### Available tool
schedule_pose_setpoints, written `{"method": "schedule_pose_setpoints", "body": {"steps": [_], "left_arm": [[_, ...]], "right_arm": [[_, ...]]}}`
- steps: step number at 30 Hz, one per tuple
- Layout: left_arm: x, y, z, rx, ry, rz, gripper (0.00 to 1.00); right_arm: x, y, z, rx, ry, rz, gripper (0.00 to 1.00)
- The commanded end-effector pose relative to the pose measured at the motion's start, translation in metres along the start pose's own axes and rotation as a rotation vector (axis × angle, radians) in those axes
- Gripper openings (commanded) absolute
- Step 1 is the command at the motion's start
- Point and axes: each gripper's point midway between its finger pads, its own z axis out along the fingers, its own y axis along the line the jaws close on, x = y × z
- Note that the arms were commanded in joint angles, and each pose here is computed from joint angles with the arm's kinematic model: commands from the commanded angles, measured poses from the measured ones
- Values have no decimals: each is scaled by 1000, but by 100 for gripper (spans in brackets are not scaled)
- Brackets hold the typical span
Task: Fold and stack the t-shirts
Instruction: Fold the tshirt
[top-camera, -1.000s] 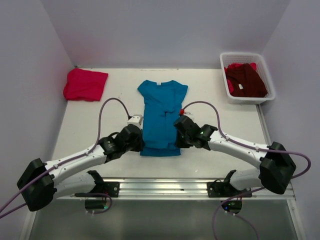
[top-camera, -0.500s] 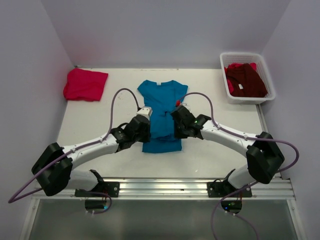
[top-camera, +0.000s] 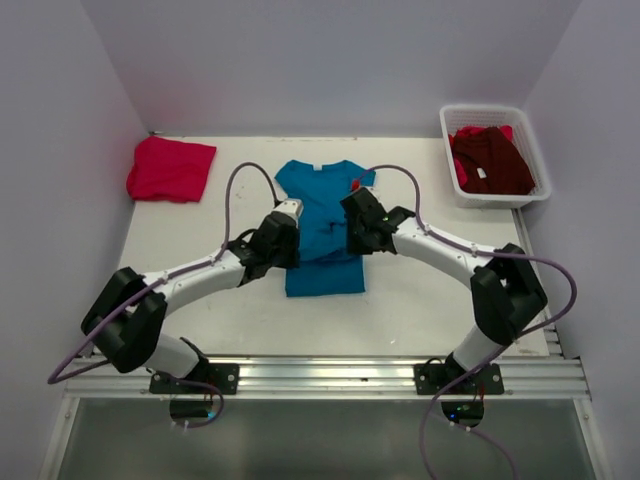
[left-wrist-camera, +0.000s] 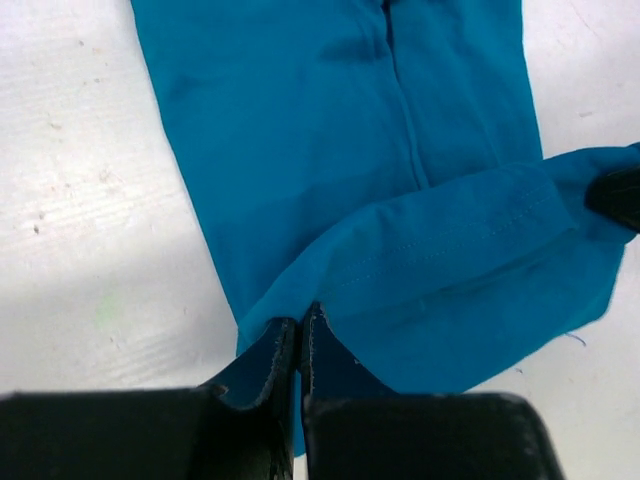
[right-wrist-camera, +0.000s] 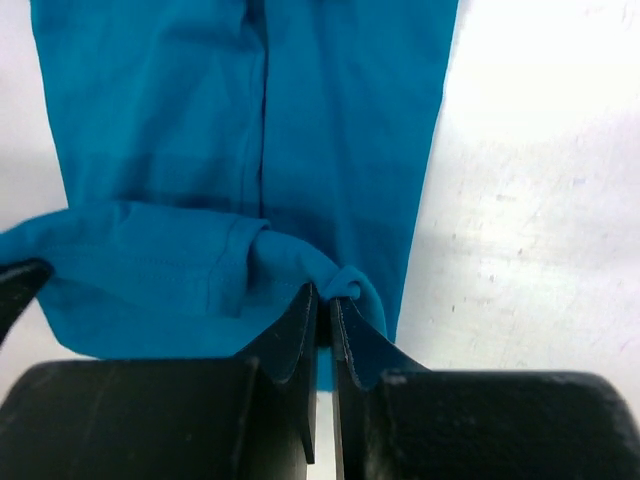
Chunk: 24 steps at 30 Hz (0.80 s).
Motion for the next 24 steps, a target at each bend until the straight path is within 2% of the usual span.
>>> {"method": "schedule_pose_setpoints", "body": {"steps": [1,2,3,4,5,6,7,8,10,11,12,14,19,20,21,23,24], "left_arm": [[-52,-13,13,55,-103,14,0],[-55,-2,30,22,-87,6,7],[-67,3,39,4,-92,3,32],[-124,12,41,-27,-181,-36,93],[-132,26,63,-78,-153,-52,100],[-184,23,54,-89,-216,-74,100],[-205,36,52,-134,-239,-90,100],[-212,40,51,-156,-228,-89,100],[-241,31,31,-132,-303,-91,100],[-259,24,11,-96,-377,-96,100],[-244,27,11,-95,-360,-87,100],[-244,25,-5,-67,-398,-89,100],[-192,24,-1,-5,-316,-119,100],[-185,23,-2,12,-309,-127,100],[-159,25,4,25,-257,-133,100],[-147,23,-5,54,-262,-137,100],[-118,28,-1,58,-208,-139,100]], "right_arm": [[-43,-2,9,21,-63,25,3],[-51,-15,27,59,-45,46,21],[-82,-15,27,87,-87,64,37],[-99,-25,33,121,-96,81,57],[-99,-30,56,165,-60,71,62],[-130,-24,46,170,-105,83,67],[-139,-23,44,181,-116,81,83],[-145,-22,42,184,-128,83,88],[-156,-20,26,159,-191,85,91],[-157,-20,22,144,-211,83,91],[-156,-22,13,126,-246,84,92],[-151,-26,6,125,-258,72,91],[-127,-33,-12,73,-261,58,82],[-120,-27,-14,27,-244,54,80],[-109,-27,-11,13,-225,48,76],[-98,-23,-17,-37,-201,45,73],[-82,-21,-15,-63,-153,36,68]]}}
